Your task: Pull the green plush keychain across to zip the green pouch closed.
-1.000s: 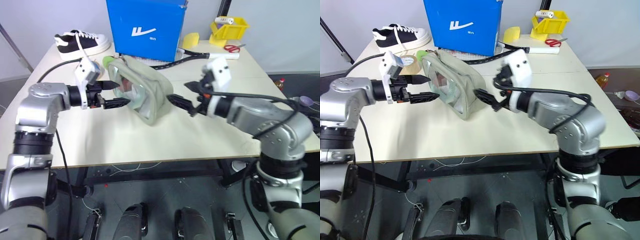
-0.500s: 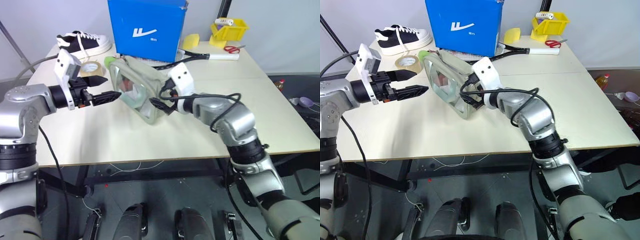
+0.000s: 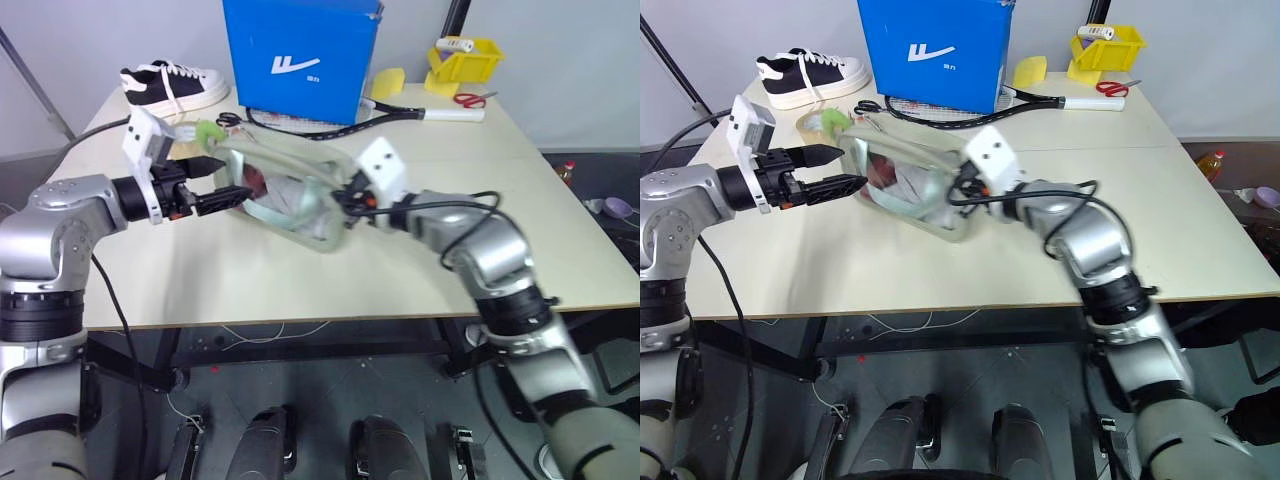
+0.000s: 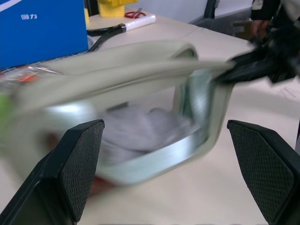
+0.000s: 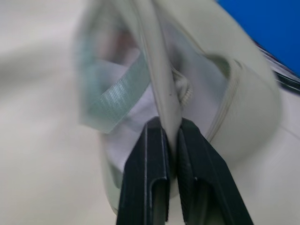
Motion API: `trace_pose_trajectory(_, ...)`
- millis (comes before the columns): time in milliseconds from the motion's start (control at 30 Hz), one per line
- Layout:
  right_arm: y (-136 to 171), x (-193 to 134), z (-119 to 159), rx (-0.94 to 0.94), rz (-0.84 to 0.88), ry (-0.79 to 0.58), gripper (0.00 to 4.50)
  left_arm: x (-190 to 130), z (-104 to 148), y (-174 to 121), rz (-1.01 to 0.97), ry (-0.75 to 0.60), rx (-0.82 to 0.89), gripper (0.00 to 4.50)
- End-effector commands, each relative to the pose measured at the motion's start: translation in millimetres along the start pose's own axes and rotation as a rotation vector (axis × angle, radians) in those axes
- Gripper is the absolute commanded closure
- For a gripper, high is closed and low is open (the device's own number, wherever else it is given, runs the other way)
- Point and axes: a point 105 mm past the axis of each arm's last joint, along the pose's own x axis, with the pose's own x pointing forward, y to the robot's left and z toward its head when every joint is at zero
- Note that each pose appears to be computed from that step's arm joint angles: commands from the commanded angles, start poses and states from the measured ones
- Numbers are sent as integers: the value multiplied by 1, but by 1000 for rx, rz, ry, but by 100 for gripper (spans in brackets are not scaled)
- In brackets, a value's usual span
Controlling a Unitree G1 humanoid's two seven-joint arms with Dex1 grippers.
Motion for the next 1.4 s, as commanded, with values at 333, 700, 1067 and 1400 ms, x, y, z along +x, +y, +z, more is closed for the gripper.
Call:
trace_pose_trajectory(333,-42,-38,-9,-157,-2,-59,407,6,11,-3,-51,-18,55,0)
trace_pose_trajectory(700,-45,-65,12,-222,-45,-83,29,1,19,29,45,-61,14,0)
trace_pose_trajectory(1067,-25,-21,35,-175,44,-96,29,9,12,26,-39,-47,-24,0)
trace_pose_trajectory(1400,-19,1,26,-223,163,-45,263,23,-3,29,9,-68,-47,0)
